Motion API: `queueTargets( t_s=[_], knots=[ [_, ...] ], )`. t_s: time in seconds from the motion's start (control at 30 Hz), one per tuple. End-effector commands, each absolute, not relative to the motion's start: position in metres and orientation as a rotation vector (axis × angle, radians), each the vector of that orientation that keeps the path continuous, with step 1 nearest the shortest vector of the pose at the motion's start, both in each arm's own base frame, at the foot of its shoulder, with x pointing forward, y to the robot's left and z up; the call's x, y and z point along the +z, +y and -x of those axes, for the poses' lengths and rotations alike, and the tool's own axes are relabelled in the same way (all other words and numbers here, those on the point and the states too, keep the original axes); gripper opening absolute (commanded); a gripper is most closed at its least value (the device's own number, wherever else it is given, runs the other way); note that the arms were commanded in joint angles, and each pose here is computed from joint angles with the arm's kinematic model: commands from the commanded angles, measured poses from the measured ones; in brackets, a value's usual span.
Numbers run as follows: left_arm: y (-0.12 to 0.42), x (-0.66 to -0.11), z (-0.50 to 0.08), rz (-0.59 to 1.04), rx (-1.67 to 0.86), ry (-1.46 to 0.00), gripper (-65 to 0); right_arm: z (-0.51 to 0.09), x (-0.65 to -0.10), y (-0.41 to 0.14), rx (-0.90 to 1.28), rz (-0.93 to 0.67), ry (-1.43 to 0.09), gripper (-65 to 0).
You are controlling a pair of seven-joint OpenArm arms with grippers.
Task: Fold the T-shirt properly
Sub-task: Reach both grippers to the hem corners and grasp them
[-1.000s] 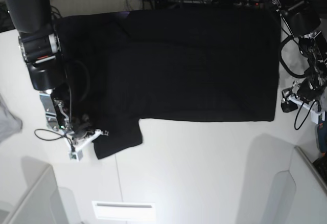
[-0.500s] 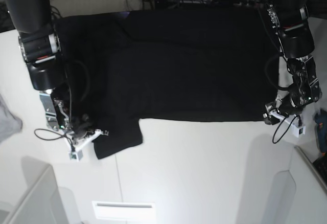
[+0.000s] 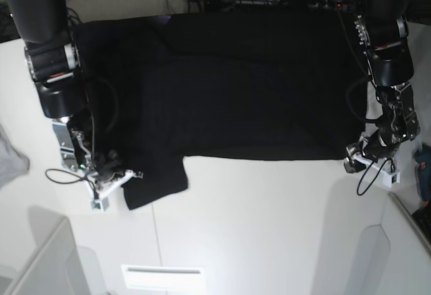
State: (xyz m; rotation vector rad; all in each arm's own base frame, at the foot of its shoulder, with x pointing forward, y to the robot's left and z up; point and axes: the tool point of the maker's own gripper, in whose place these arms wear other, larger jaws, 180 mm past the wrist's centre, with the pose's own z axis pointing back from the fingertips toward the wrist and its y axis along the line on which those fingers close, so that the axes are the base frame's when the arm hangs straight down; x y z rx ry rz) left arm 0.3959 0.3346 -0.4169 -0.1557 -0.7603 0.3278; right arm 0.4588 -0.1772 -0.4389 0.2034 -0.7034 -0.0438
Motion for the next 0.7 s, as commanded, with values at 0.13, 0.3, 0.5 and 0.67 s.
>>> queueTargets(
  t_s=[0.13,0.3,0.5,0.67],
  knots=[
    [0.339,-0.425,-0.385,0.144,0.330,-0.709,-24.5,-0.466,-0.430,-0.181,-0.041,-0.200,-0.712,-65.0],
    [0.337,-0.430,-0.380,0.144,0.327,-0.696,-54.3,-0.466,-0.429,-0.181,-0.041,-0.200,-0.714,-65.0],
    [0.336,-0.435,-0.373,0.142,0.322,-0.685,-65.0,-0.468,-0.428,-0.182,-0.041,-0.198,-0.727,-65.0],
    [0.332,-0.413,-0.383,0.150,0.257,-0.749,-65.0,-0.469,-0.427,-0.183,-0.047,-0.197,-0.768,-65.0]
  ],
)
